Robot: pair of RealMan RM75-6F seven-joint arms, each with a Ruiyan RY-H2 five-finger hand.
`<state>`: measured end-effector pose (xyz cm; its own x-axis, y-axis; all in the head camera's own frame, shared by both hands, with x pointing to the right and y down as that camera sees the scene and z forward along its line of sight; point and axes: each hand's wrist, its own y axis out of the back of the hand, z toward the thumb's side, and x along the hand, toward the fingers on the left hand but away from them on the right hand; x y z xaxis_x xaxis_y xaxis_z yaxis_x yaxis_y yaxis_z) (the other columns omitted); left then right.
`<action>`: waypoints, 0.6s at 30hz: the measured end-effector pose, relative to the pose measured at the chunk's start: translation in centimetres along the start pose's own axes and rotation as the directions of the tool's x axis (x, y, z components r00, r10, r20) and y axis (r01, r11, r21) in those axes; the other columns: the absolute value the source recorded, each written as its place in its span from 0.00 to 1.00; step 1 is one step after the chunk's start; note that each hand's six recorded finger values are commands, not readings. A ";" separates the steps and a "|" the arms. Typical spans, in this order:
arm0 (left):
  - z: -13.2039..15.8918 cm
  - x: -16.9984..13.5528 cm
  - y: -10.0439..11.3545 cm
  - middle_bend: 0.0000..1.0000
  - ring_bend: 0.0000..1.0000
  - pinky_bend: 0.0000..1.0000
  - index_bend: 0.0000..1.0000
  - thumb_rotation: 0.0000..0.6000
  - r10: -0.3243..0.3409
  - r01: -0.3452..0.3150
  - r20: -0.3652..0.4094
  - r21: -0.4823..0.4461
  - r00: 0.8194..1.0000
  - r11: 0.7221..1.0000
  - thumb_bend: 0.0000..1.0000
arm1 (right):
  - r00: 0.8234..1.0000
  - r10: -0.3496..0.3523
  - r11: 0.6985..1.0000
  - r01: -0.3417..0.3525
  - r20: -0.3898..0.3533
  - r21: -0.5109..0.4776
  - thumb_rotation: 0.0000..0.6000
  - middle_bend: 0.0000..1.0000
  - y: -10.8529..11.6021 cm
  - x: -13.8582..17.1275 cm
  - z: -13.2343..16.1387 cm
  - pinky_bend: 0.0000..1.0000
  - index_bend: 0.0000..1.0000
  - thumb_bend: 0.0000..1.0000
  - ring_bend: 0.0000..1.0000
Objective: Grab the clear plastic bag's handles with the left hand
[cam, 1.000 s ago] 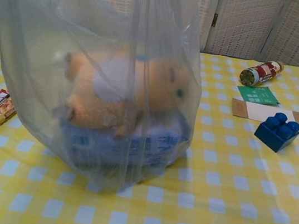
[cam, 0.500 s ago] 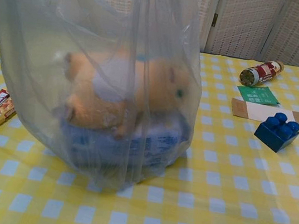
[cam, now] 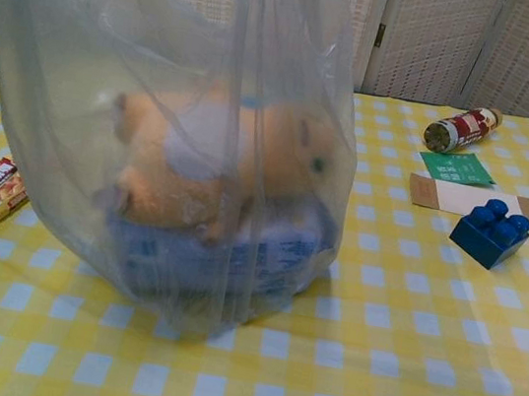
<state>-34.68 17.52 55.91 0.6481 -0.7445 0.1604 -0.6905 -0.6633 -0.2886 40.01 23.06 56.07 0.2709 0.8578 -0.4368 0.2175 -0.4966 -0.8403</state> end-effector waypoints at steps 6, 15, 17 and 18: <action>-0.3 1.3 -0.5 0.09 0.00 0.00 0.19 1.00 0.011 -0.014 0.043 0.069 0.999 0.998 0.12 | 1.000 0.009 1.000 -0.009 0.011 0.002 1.00 0.00 -0.1 0.0 -0.2 0.00 0.00 0.27 0.00; -0.1 2.3 -1.2 0.13 0.04 0.00 0.22 1.00 0.009 -0.016 0.071 0.107 0.997 0.994 0.12 | 1.000 -0.002 1.000 0.002 0.011 -0.008 1.00 0.00 0.2 0.2 -0.3 0.00 0.00 0.27 0.00; 0.0 2.6 -1.5 0.13 0.04 0.00 0.22 1.00 0.005 -0.013 0.075 0.107 0.997 0.994 0.12 | 1.000 -0.001 1.000 0.001 0.009 -0.012 1.00 0.00 0.2 0.3 -0.3 0.00 0.00 0.27 0.00; 0.1 2.7 -1.6 0.13 0.04 0.00 0.22 1.00 0.002 -0.010 0.077 0.105 0.997 0.994 0.12 | 1.000 -0.001 1.000 0.001 0.009 -0.013 1.00 0.00 0.3 0.3 -0.3 0.00 0.00 0.27 0.00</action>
<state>-31.82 16.56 56.74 0.6695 -0.7378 0.0862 -0.6597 -0.6439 -0.3875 40.46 23.15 55.83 0.2625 0.8594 -0.4387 0.2302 -0.4973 -0.8365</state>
